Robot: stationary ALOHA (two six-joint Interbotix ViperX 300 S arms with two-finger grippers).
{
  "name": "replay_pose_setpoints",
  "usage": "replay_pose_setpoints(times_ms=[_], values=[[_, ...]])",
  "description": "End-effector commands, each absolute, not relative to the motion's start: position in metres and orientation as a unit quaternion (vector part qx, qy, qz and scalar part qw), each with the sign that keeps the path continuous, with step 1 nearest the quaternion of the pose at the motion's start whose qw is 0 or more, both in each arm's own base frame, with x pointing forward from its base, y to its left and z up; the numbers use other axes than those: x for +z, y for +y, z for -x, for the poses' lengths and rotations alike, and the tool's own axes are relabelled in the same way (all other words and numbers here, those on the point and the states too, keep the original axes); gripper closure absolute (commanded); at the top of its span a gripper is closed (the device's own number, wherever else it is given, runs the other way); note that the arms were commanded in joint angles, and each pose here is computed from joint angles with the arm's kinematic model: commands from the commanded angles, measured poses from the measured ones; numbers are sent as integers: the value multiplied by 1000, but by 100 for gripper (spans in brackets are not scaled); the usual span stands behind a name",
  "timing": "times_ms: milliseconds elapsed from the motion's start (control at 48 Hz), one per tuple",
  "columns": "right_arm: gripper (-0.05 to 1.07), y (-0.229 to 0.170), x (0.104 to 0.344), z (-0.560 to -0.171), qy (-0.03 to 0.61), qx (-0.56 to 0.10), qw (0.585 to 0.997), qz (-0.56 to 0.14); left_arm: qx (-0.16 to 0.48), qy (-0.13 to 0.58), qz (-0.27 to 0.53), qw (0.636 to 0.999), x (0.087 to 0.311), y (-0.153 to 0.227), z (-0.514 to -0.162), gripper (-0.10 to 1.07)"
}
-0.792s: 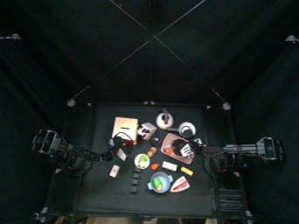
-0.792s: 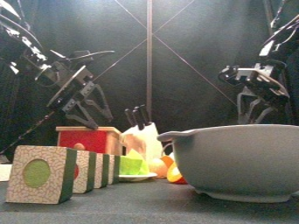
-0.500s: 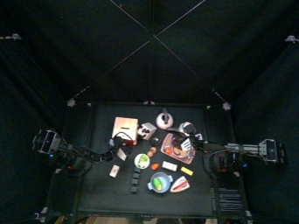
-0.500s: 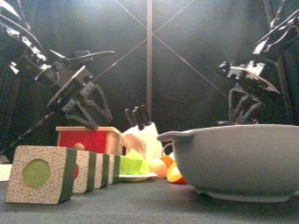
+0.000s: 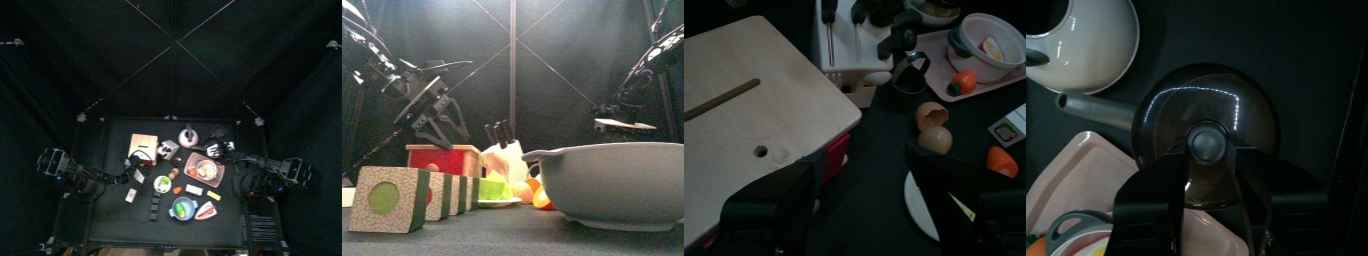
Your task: Place pot lid on pan
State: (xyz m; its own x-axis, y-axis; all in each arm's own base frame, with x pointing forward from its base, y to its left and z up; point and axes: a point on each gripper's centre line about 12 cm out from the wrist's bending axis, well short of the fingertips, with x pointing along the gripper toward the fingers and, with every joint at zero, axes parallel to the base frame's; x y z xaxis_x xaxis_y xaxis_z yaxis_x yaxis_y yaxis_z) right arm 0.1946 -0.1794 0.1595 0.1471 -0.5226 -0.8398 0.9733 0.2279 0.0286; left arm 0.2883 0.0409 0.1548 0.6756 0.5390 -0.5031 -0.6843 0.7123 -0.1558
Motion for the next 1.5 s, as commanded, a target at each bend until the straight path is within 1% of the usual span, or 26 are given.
replay_pose_setpoints(times_ms=[0, 208, 312, 417, 583, 688, 938, 1188, 1312, 1479], values=[[46, -182, 163, -195, 360, -542, 694, -309, 346, 208, 172, 898, 159, 45, -289, 1], [46, -178, 154, -191, 372, -542, 686, -312, 347, 209, 172, 898, 158, 46, -288, 1], [46, -180, 151, -195, 370, -535, 692, -313, 347, 211, 172, 898, 157, 46, -287, 1], [46, -185, 148, -193, 372, -540, 686, -315, 347, 212, 172, 897, 157, 46, -287, 1], [46, -190, 153, -194, 364, -544, 688, -312, 353, 217, 179, 892, 153, 46, -284, 1], [46, -190, 151, -195, 360, -537, 694, -316, 353, 217, 179, 892, 153, 46, -284, 1], [46, -187, 147, -194, 366, -538, 688, -323, 353, 217, 179, 892, 153, 46, -284, 1], [46, -186, 148, -192, 365, -542, 681, -329, 355, 219, 181, 890, 152, 46, -282, 1], [46, -185, 153, -192, 358, -543, 684, -330, 356, 219, 181, 890, 152, 47, -282, 1], [46, -184, 151, -191, 362, -543, 681, -331, 356, 219, 181, 890, 152, 47, -282, 1]])
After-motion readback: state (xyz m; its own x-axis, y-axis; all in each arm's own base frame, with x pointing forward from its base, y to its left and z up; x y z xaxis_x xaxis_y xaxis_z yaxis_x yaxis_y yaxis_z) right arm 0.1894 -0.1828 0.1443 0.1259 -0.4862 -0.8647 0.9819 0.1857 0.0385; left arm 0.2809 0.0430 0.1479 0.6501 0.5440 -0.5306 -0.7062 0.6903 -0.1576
